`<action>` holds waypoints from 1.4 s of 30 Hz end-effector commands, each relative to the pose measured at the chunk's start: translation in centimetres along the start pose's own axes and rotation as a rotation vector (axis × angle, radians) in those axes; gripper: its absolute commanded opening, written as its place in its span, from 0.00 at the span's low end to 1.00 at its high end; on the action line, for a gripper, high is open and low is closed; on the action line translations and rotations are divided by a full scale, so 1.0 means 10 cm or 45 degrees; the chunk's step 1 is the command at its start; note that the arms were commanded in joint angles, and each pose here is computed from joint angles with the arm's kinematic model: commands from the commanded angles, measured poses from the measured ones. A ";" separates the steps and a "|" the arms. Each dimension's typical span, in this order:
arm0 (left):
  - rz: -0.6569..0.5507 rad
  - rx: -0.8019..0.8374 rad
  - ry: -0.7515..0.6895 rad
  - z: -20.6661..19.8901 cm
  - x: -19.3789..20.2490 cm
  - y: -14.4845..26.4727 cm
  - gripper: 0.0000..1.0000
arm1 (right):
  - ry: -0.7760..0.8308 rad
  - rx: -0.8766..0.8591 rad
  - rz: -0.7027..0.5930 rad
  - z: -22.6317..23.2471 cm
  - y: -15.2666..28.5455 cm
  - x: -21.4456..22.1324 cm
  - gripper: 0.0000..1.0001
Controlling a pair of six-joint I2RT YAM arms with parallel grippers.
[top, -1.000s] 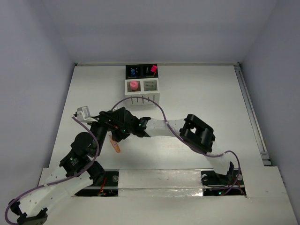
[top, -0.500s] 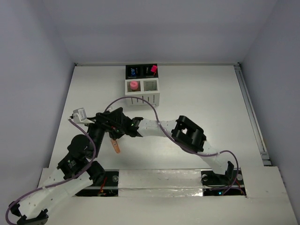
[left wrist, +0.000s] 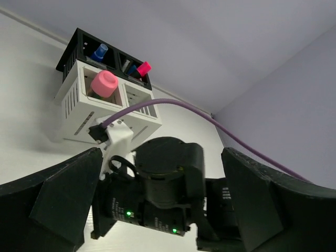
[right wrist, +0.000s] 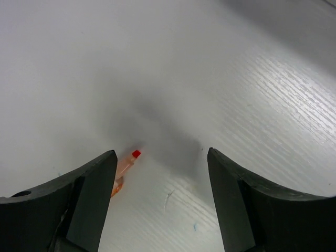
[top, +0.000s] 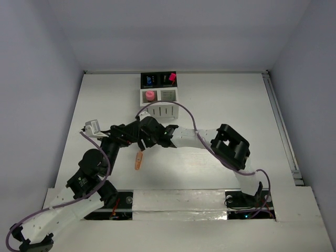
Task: Sort the stationery into containers
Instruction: Pick up the pen from the center of the board.
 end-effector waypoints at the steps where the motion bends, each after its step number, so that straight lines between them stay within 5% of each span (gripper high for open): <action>1: -0.023 0.019 0.020 -0.05 -0.02 -0.04 0.96 | -0.024 -0.109 -0.074 0.19 0.30 -0.16 0.77; 11: -0.019 0.019 0.018 -0.04 0.00 -0.05 0.96 | -0.001 -0.254 0.207 0.80 0.51 0.79 0.88; 16: -0.003 0.029 0.027 -0.04 0.03 -0.04 0.95 | -0.051 -0.210 0.189 0.83 0.32 0.86 0.88; 22: 0.003 0.034 0.032 -0.04 0.02 -0.02 0.95 | -0.026 0.003 0.146 0.67 0.15 0.86 0.76; 27: -0.002 0.038 0.032 -0.03 0.02 -0.01 0.95 | 0.053 0.210 0.129 0.41 0.13 0.89 0.54; 42: 0.004 0.028 0.029 -0.01 0.07 -0.03 0.95 | 0.055 0.216 0.159 0.25 0.36 1.04 0.61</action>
Point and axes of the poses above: each gripper's point midway between its finger pads, its own y axis back along the fingers, its own z axis along the line the jaws close on, x = y × z, the point moved 4 cm from there along y, back along the fingers
